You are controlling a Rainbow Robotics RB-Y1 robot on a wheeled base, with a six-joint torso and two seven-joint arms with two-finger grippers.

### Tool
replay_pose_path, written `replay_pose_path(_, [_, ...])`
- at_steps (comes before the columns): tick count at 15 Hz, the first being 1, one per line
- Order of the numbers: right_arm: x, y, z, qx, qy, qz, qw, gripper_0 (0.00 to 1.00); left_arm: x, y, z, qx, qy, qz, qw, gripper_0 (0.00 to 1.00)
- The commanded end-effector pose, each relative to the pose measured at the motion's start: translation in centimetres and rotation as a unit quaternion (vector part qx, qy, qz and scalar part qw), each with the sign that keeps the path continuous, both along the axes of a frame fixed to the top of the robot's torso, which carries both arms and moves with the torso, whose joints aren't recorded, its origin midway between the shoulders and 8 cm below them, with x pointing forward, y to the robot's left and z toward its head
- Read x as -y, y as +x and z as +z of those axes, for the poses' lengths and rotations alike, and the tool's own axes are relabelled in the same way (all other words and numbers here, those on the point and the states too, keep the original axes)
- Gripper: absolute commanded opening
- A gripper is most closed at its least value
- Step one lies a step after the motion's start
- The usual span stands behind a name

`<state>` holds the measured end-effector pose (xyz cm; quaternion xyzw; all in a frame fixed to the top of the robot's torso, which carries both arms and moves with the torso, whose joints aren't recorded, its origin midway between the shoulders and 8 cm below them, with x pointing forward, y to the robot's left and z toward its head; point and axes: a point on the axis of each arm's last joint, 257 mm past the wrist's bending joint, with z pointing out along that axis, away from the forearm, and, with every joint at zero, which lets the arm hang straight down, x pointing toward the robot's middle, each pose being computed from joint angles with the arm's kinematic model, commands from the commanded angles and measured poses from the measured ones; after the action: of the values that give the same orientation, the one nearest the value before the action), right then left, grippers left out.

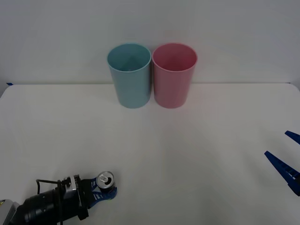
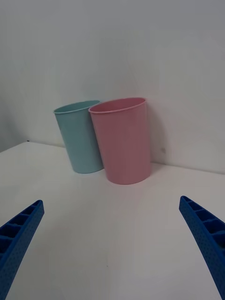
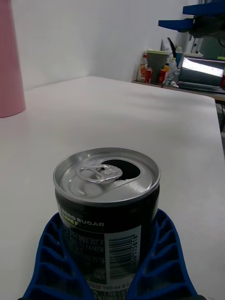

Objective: Grasp the object on the table and drop it into the matching bin: aluminum can to the light blue bin, PET bottle to the pink bin.

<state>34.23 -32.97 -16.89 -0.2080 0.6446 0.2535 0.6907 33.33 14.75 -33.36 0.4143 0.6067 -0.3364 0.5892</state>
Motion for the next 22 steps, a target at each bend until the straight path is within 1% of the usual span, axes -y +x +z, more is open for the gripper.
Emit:
replay_pose_path(1, [0.0,0.0,0.0,0.0,0.0,0.0,1.0,1.0,-1.8,1.2,1.0,0.007,-0.009,0.028,0.9996,0.0])
replay_pose_path(4, [0.0,0.0,0.0,0.0,0.0,0.0,1.0,1.0,-3.3,2.9,2.9,0.023,-0.032,0.064,0.9972,0.0])
replay_pose_path(6, [0.0,0.0,0.0,0.0,0.0,0.0,1.0,1.0,-4.0,3.8,4.4,0.034,-0.041,0.078,0.9956,0.0])
replay_pose_path(8, [0.0,0.0,0.0,0.0,0.0,0.0,1.0,1.0,-4.4,5.2,6.3,0.049,-0.051,0.097,0.9927,0.0])
replay_pose_path(9, [0.0,0.0,0.0,0.0,0.0,0.0,1.0,1.0,-4.6,6.0,7.3,0.048,-0.058,0.108,0.9913,0.0])
replay_pose_path(11, [0.0,0.0,0.0,0.0,0.0,0.0,1.0,1.0,-4.8,7.0,9.5,0.043,-0.071,0.116,0.9898,0.0])
replay_pose_path(13, [0.0,0.0,0.0,0.0,0.0,0.0,1.0,1.0,-4.8,7.3,11.6,0.041,-0.085,0.114,0.989,0.0])
replay_pose_path(18, [0.0,0.0,0.0,0.0,0.0,0.0,1.0,1.0,-5.0,8.1,16.4,0.038,-0.118,0.119,0.9851,0.0])
replay_pose_path(19, [0.0,0.0,0.0,0.0,0.0,0.0,1.0,1.0,-5.2,8.3,17.7,0.037,-0.125,0.122,0.984,0.0])
replay_pose_path(20, [0.0,0.0,0.0,0.0,0.0,0.0,1.0,1.0,-5.5,8.6,18.7,0.039,-0.13,0.13,0.9821,0.0])
replay_pose_path(21, [0.0,0.0,0.0,0.0,0.0,0.0,1.0,1.0,-5.7,9.0,19.6,0.043,-0.133,0.141,0.9801,0.0])
replay_pose_path(22, [0.0,0.0,0.0,0.0,0.0,0.0,1.0,1.0,-6.0,9.5,20.7,0.046,-0.14,0.153,0.9773,0.0])
